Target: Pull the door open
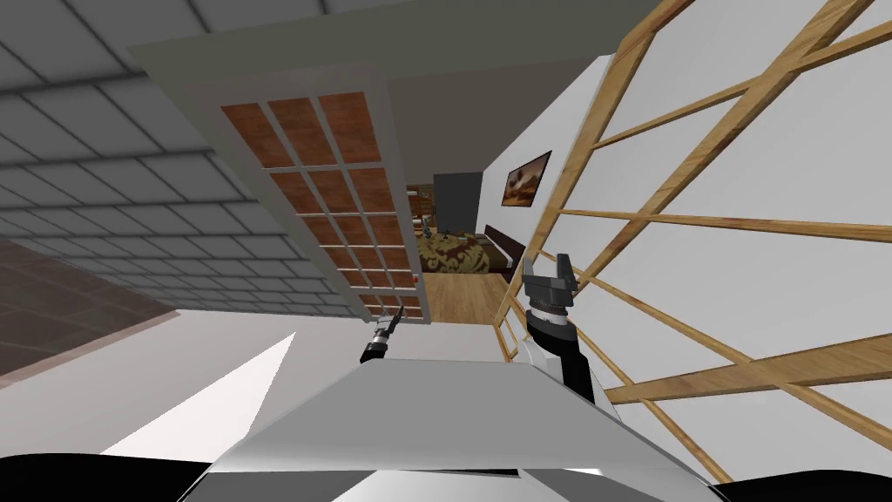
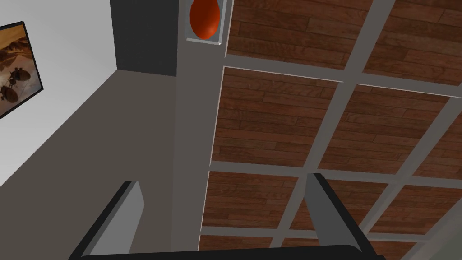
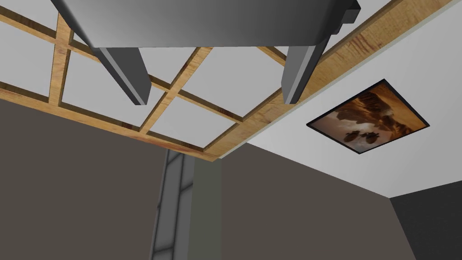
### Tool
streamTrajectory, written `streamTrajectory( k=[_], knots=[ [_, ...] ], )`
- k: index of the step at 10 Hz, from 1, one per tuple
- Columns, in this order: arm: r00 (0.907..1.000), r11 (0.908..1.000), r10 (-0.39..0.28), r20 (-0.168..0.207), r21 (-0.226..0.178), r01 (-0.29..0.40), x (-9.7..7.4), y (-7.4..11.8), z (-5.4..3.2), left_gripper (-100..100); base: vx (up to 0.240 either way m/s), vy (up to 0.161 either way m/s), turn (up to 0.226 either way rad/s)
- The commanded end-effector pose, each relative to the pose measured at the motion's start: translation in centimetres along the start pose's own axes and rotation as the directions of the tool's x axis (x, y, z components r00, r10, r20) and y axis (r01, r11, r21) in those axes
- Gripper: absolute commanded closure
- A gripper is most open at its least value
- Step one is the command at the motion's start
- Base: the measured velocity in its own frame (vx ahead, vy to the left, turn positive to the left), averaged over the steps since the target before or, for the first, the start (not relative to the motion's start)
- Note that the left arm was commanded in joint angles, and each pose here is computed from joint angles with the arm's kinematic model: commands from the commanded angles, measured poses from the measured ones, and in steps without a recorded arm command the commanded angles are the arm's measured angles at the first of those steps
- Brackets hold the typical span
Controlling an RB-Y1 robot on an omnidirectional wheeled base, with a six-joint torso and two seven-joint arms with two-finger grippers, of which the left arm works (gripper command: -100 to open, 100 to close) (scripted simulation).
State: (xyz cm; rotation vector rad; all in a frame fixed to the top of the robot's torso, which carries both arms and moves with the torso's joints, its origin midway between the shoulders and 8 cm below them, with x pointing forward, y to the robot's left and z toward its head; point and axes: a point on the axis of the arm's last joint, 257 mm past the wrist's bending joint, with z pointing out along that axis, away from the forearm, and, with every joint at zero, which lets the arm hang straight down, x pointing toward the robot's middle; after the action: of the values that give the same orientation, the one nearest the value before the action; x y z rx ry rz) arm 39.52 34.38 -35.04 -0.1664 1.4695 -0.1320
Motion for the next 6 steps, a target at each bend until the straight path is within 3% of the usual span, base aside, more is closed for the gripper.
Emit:
streamTrajectory(
  k=[1, 6],
  knots=[
    [0.9995, 0.9996, 0.029, -0.012, -0.003, -0.029, 0.6, 0.2, -0.19, -100, 0.101, 0.005, -0.054],
    [0.9940, 0.9950, 0.099, -0.046, -0.008, -0.100, 2.2, 0.7, -0.83, -100, 0.085, -0.005, -0.059]
  ],
)
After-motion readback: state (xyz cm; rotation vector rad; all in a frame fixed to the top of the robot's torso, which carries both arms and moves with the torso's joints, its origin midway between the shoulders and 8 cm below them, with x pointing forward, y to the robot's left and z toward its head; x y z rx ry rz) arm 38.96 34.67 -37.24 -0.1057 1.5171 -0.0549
